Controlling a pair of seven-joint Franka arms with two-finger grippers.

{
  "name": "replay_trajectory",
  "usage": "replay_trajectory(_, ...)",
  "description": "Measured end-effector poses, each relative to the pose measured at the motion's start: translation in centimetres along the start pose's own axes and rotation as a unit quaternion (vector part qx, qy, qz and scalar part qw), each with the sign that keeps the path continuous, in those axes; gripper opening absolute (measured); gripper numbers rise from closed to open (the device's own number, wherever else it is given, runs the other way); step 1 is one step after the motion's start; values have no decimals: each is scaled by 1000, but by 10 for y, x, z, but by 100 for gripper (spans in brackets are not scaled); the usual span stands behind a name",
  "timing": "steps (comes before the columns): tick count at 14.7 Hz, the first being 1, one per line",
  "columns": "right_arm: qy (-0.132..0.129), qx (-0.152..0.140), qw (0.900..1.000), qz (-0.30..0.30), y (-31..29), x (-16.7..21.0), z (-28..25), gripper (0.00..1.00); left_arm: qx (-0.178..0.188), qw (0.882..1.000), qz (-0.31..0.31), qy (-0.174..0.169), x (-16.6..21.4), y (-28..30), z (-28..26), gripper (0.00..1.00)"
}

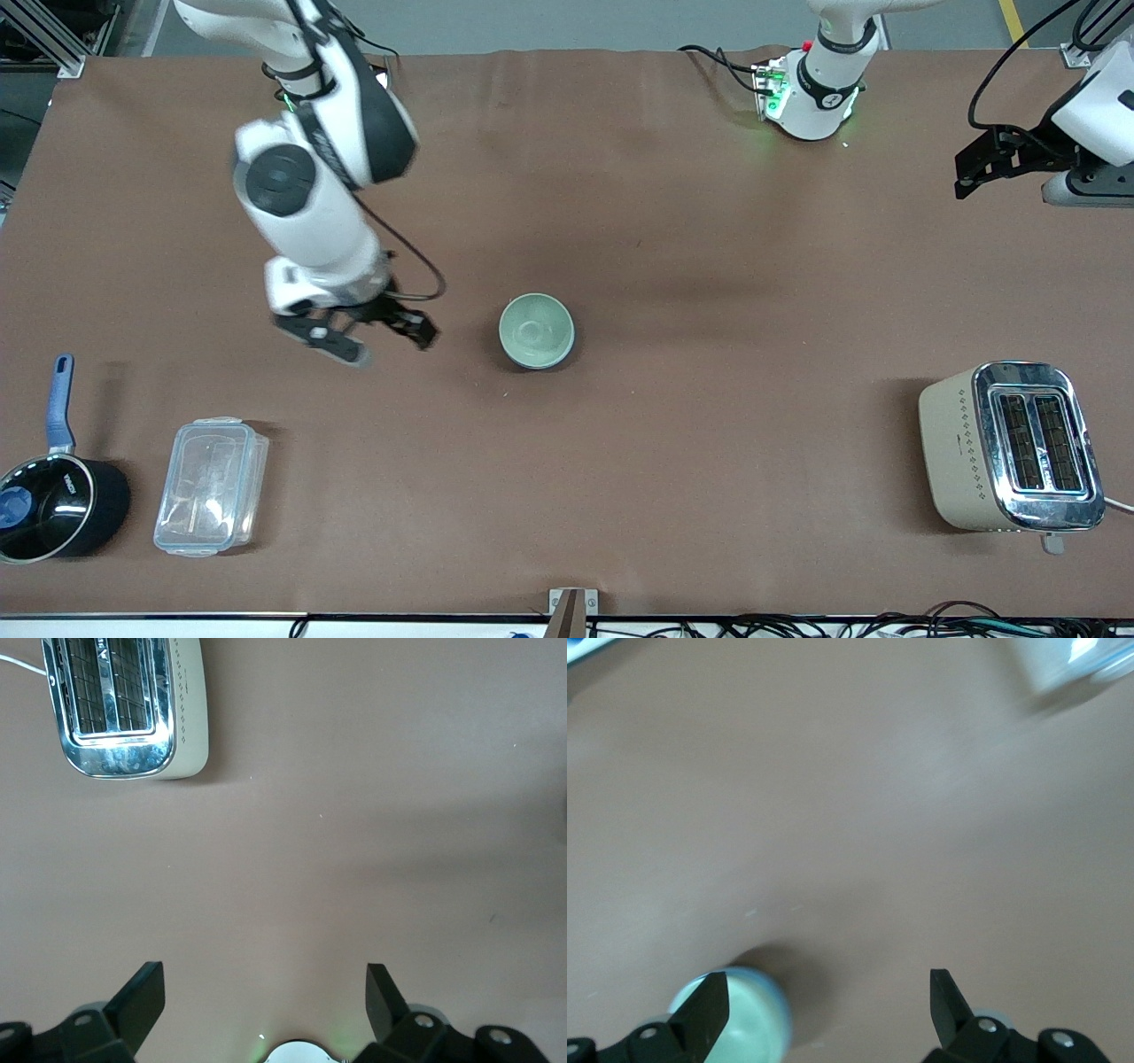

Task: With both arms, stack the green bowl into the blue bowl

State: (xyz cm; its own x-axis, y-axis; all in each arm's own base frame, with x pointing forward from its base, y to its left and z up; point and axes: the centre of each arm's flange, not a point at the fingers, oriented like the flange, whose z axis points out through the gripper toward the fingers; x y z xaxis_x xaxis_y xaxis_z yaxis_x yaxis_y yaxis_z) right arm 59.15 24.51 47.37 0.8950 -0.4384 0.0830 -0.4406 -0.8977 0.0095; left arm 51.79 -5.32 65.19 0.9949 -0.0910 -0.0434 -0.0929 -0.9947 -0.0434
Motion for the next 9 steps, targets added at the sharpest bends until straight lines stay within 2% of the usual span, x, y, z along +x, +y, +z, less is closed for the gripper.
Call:
replay_trajectory(2,-4,-28,1000,2,44,29,-39,100,0,1000,-7,2,1,-7,0,100)
replay_trajectory(6,-5,-20,1000,-20,145,81,-104,100,-1,1000,-22,4,1,-12,0,100)
replay_trajectory(9,-8,-19,999,-49,217,87,-151,100,-1,999,-32,4,1,-12,0,100)
